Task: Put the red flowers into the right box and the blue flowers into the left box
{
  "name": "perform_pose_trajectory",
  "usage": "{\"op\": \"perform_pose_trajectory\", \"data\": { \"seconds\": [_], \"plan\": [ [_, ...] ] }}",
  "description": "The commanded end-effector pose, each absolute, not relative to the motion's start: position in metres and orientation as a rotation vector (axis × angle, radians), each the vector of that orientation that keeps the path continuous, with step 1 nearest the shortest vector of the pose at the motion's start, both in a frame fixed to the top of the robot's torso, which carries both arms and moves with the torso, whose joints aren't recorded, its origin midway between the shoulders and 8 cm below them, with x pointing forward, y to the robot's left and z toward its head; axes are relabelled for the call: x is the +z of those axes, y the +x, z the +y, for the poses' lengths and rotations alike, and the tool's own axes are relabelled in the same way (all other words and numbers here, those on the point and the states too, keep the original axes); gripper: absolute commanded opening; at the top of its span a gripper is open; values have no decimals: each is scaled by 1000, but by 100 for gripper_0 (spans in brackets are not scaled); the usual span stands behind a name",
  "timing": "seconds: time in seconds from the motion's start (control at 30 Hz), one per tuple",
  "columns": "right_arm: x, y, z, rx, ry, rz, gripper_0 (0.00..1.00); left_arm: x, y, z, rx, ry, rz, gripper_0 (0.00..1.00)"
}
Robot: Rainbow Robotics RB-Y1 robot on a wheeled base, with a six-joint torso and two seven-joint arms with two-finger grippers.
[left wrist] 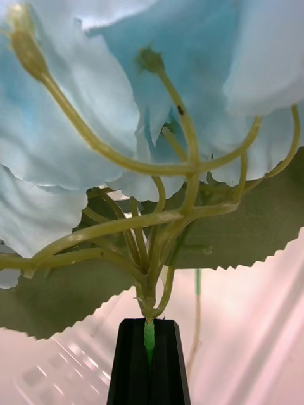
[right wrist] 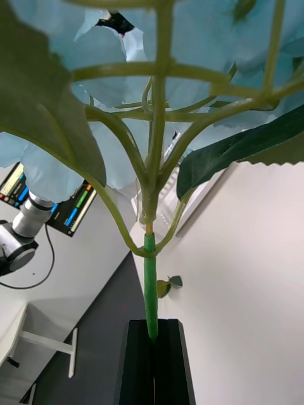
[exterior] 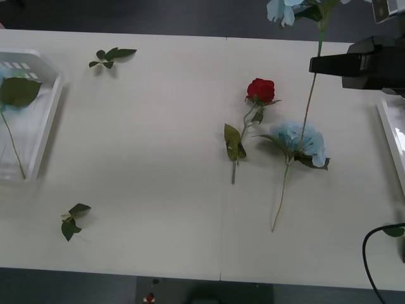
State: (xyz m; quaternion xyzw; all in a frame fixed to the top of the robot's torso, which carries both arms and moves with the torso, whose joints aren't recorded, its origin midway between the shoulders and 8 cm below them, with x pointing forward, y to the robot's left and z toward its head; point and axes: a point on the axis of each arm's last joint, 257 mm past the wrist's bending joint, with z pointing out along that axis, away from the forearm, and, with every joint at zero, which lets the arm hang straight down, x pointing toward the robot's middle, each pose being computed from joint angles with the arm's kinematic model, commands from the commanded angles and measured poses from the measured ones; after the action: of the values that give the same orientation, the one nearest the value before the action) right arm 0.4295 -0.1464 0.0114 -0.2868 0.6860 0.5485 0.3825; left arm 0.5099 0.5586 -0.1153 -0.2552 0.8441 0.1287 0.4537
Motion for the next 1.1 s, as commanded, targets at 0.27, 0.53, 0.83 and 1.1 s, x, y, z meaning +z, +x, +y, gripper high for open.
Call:
{"op": "perform_pose_trajectory", "data": {
  "seconds": [0.27,0.53,0.83,1.1],
  "plan": [
    [85,414,-80,1560,-801,1681,0,-165,511,614,445,-498,2147,0],
    [108,413,-45,1601,-821,1649,0,-171,514,617,461,-460,2136,51],
    [114,410,-15,1635,-840,1618,0,-146,527,608,362,-480,2071,100],
    [115,403,-1,1654,-878,1604,0,-88,533,525,24,-479,2029,100]
  ]
}}
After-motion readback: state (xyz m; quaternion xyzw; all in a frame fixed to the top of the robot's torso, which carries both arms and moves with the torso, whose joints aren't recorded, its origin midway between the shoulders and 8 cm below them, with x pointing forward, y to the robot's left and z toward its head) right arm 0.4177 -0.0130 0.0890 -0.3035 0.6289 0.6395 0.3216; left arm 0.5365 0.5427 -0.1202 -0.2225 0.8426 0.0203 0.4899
